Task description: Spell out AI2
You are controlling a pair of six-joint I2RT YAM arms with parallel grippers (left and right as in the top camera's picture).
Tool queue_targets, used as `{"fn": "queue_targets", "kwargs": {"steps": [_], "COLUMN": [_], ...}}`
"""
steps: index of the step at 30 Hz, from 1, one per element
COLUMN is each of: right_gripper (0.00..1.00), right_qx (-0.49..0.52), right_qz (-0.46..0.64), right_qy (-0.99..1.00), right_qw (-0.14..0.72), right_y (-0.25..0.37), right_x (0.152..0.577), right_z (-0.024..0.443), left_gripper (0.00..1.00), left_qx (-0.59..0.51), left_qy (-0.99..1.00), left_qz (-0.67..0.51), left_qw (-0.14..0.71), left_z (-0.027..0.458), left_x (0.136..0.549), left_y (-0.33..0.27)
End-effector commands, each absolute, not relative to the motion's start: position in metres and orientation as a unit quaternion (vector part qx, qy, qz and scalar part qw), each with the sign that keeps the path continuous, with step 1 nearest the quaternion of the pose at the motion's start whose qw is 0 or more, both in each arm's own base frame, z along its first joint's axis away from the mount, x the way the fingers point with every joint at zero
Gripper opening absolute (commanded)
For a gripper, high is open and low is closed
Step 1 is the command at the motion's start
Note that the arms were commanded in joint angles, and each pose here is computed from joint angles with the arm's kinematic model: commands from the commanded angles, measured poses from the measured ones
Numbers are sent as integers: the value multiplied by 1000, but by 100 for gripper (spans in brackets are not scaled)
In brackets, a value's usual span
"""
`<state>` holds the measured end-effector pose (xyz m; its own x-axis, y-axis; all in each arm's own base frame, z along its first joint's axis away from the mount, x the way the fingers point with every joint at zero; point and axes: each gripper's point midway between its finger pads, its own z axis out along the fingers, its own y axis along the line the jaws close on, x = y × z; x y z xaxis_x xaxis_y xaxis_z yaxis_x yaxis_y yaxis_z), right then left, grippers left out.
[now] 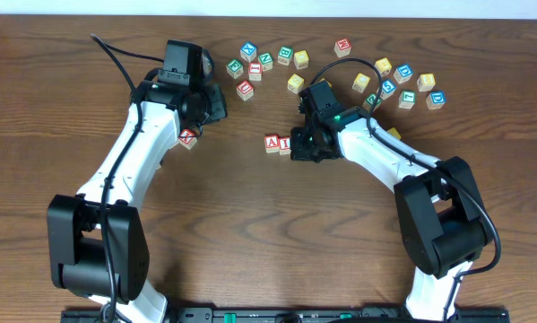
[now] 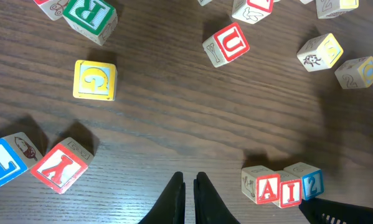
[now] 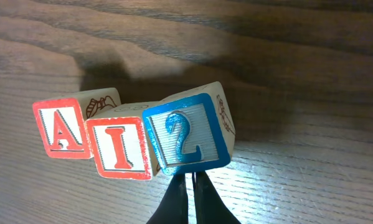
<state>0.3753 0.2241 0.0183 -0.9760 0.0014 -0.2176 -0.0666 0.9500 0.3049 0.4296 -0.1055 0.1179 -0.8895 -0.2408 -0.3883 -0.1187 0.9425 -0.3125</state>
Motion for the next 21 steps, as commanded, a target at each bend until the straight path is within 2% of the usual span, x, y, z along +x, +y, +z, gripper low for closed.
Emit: {"fn": "queue_targets", "kwargs": {"steps": [1,21], "right_gripper": [1,1], "right_qx": [-24,-34], "right_qz": [163,173], "right_qy": [981,981], "right_qw": [99,85], "right_y": [232,244], "right_x": [369,358], "right_z": [14,14], "left_gripper": [8,8], "left_qx": [-103,-103], "left_qy": [963,963], "left_qz": [-136,-136], "left_qw": [210,210], "left_z": [113,114], "left_x": [430,430], "left_y": [-102,-102]}}
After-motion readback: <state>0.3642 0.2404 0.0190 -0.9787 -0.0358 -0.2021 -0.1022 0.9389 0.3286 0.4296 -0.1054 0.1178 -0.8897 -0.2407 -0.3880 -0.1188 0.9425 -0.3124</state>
